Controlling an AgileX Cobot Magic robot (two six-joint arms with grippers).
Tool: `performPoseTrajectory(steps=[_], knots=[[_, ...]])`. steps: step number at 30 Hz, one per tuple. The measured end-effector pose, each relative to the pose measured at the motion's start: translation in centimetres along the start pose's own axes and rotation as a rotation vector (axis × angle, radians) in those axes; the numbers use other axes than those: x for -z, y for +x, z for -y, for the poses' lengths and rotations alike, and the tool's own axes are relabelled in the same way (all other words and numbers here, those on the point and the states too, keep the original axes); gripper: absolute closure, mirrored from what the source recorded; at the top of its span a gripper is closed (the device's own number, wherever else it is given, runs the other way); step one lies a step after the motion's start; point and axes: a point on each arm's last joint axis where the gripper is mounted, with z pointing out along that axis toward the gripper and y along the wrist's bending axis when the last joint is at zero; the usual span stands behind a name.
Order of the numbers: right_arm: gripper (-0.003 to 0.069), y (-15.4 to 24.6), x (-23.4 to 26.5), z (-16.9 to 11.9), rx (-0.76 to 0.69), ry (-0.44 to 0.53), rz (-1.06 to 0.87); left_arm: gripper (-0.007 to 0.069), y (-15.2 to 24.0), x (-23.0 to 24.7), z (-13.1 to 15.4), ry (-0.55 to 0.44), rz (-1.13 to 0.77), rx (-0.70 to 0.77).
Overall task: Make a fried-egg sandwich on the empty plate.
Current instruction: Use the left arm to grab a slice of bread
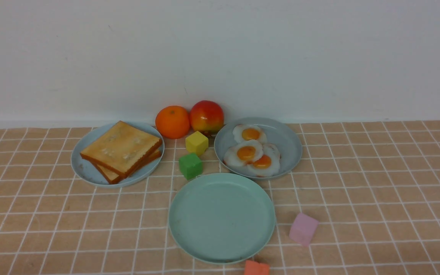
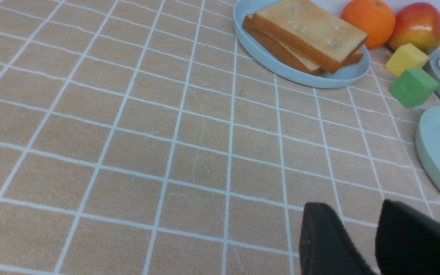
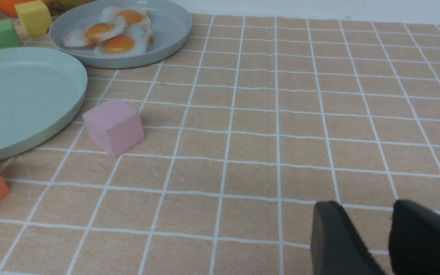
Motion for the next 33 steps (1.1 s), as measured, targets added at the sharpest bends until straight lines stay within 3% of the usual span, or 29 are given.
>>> performPoseTrajectory(steps=[2, 8, 10, 17, 19, 24, 28, 33], knots=[[0.0419, 0.0, 0.0, 0.0, 0.0, 0.0, 0.0, 0.0398, -0.3, 0.0, 0.1, 0.014, 0.028, 0.025], [0.0419, 0.0, 0.0, 0.0, 0.0, 0.0, -0.001, 0.0393, -1.8, 0.2, 1.0, 0.157, 0.167, 0.483], [0.0419, 0.0, 0.0, 0.0, 0.0, 0.0, -0.001, 0.0391, -2.3, 0.4, 1.1, 0.187, 0.213, 0.568], [0.0419, 0.0, 0.0, 0.0, 0.0, 0.0, -0.001, 0.0409, -3.4, 0.8, 1.1, 0.232, 0.293, 0.675], [0.0419, 0.0, 0.0, 0.0, 0.0, 0.0, -0.001, 0.0435, -3.6, 0.9, 1.4, 0.236, 0.276, 0.673], [0.0419, 0.0, 0.0, 0.0, 0.0, 0.0, -0.001, 0.0625, -6.9, 1.6, 3.3, 0.209, 0.127, 0.523], [0.0419, 0.0, 0.0, 0.0, 0.0, 0.0, -0.001, 0.0638, -10.1, 0.7, 5.2, 0.174, -0.083, 0.24], [0.0419, -0.2, 0.0, -0.1, -0.052, -0.011, 0.02, 0.0638, -12.2, -0.3, 7.7, 0.275, -0.342, -0.008]])
